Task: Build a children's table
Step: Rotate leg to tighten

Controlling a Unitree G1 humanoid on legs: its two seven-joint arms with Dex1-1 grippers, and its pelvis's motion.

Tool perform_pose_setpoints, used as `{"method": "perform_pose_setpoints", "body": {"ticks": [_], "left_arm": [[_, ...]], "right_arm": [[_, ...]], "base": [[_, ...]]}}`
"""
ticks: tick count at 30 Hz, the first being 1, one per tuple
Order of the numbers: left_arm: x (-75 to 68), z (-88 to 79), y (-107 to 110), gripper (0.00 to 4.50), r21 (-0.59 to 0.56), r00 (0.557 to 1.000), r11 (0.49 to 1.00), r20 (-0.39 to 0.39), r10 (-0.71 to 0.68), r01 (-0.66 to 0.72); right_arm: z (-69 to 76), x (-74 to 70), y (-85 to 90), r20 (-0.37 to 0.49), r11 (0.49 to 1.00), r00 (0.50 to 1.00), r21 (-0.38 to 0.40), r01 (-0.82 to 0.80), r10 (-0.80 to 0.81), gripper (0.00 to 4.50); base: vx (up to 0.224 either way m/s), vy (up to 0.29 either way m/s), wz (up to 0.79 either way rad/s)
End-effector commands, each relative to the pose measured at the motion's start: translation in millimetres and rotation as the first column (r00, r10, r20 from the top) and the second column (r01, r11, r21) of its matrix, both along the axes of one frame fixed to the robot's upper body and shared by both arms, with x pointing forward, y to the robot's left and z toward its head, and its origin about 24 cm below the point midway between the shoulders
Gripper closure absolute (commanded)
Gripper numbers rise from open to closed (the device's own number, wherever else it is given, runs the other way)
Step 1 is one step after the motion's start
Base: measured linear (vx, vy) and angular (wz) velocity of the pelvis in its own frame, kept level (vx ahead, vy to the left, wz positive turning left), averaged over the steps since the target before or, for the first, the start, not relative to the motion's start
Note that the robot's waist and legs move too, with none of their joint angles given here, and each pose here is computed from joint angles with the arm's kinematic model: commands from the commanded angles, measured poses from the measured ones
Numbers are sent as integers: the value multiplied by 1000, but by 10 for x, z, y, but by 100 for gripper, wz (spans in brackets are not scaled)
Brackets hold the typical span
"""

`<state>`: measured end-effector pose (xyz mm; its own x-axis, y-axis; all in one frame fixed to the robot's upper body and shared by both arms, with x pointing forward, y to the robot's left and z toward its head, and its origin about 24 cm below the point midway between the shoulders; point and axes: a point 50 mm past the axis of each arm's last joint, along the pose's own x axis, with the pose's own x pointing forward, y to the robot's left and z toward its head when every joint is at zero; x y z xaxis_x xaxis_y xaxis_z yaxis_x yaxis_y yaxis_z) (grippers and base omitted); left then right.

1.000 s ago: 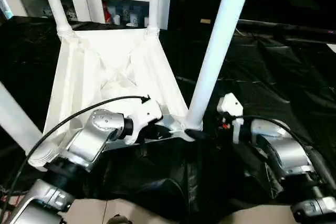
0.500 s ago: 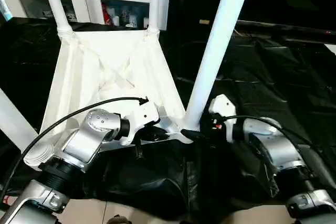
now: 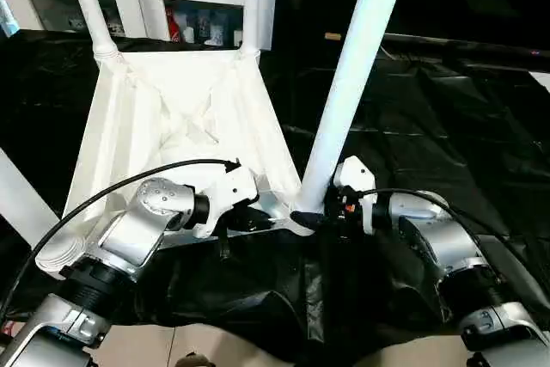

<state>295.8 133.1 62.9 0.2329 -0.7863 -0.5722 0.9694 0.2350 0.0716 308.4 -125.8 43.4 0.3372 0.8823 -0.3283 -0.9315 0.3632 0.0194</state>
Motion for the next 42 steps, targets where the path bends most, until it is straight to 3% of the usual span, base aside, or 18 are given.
{"method": "perform_pose_setpoints", "body": {"ticks": [1,3,7,8,9,10,11,13,15,17,19,22,26,29,33,42], "left_arm": [[37,36,-33,450,-7,1000,1000,8,6,-6],[59,39,-45,450,-16,1000,999,12,29,-29],[250,92,-190,450,-75,978,978,57,201,-197],[250,92,-190,450,-75,978,978,57,201,-197],[333,114,-276,450,-94,960,960,72,270,-263],[333,114,-276,450,-94,960,960,72,270,-263],[400,125,-399,450,-111,943,943,84,323,-313],[432,128,-481,450,-119,933,934,92,348,-337],[445,126,-549,450,-125,930,931,93,355,-343],[438,131,-647,450,-138,940,940,101,327,-312],[430,133,-659,450,-142,944,944,102,313,-297],[411,143,-660,450,-151,954,954,115,279,-260],[325,125,-562,450,-146,977,976,115,178,-160],[262,111,-504,450,-141,988,985,110,111,-95],[168,87,-400,450,-125,997,992,77,21,-11],[-10,73,-179,450,-96,987,982,0,-164,163]], "right_arm": [[-1,40,-10,9,999,999,0,42,-42,173],[-16,49,4,14,998,997,6,70,-70,175],[-148,163,96,23,948,947,18,319,-319,176],[-148,163,96,23,948,947,18,319,-319,176],[-201,209,153,-9,905,906,35,424,-424,176],[-201,209,153,-9,905,906,35,424,-424,176],[-243,262,239,-40,842,843,47,538,-536,176],[-260,283,315,-53,811,813,47,583,-580,176],[-252,285,421,-48,816,818,56,576,-574,176],[-197,263,631,-4,853,856,88,515,-516,176],[-179,247,674,-8,869,874,109,484,-486,176],[-157,234,695,-28,882,894,147,447,-448,106],[-82,250,532,4,920,932,159,357,-362,80],[-60,245,392,40,949,954,114,292,-298,51],[-34,159,174,31,989,990,58,133,-135,51],[15,-19,-72,-24,995,995,3,-95,95,51]], "base": [[0,0,0],[0,0,0],[0,0,0],[0,0,0],[0,0,0],[0,0,0],[0,0,0],[0,0,0],[0,0,0],[0,0,0],[0,0,0],[0,0,0],[0,0,0],[0,0,0],[0,0,0],[0,0,0]]}}
